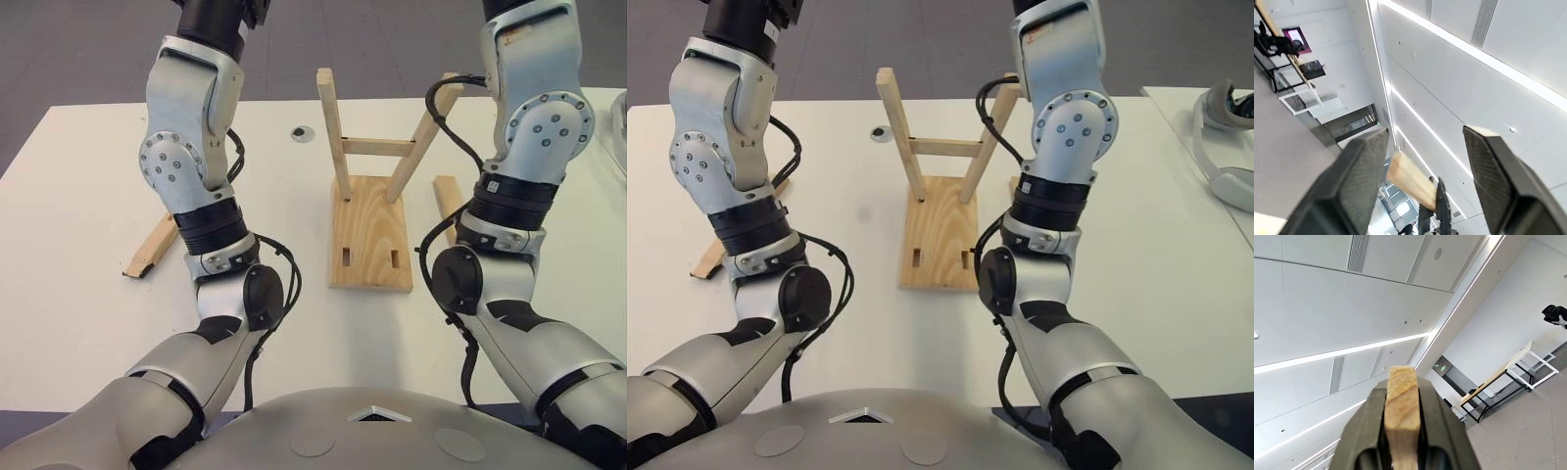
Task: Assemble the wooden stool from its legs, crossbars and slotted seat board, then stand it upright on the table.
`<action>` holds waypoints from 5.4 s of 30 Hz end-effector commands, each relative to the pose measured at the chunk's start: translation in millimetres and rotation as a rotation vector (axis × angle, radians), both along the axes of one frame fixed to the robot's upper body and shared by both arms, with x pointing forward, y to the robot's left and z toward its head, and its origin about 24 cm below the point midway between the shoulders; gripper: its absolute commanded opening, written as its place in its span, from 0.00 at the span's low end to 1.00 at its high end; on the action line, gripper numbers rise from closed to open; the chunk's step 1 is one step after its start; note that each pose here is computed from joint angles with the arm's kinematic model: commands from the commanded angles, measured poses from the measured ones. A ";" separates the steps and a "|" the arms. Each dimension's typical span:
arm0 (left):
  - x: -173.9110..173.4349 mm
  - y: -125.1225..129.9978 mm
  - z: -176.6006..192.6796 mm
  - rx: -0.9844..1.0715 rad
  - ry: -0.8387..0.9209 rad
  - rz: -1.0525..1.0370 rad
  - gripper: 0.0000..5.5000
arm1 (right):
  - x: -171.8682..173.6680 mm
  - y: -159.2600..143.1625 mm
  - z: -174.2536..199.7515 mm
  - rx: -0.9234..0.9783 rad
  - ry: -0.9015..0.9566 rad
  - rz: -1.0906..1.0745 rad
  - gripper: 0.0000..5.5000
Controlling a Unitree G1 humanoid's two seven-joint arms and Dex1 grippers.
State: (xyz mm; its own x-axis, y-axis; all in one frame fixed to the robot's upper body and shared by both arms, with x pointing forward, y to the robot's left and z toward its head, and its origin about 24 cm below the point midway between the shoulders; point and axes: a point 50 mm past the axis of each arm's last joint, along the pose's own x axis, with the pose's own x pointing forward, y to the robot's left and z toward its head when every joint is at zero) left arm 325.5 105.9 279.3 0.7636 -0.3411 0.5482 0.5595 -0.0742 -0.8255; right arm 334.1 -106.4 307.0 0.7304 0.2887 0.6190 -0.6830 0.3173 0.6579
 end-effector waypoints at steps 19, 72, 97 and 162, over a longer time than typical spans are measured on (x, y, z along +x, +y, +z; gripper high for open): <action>46.7 -67.1 -45.9 -0.094 0.003 -0.042 0.50 | -2.5 5.6 -4.1 0.111 0.011 0.041 0.08; -10.5 -26.2 -61.8 -0.092 -0.154 0.002 0.09 | -28.4 44.6 -58.0 0.164 0.231 0.191 0.08; -47.3 -13.1 -32.0 -0.061 -0.236 0.003 0.08 | -29.5 53.4 -65.3 0.072 0.236 0.164 0.25; -38.3 221.9 -116.1 1.737 0.104 0.044 0.07 | -31.5 28.2 -79.1 0.047 0.269 -0.022 0.56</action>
State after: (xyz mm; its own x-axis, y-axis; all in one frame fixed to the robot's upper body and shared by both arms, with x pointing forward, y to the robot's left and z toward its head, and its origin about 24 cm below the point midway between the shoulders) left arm 291.8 334.5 165.6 0.8008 -0.4013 -0.4445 0.4761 0.8769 0.0659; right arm 305.1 -82.3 232.3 0.8659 0.2492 0.4338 -0.4963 0.3195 0.8072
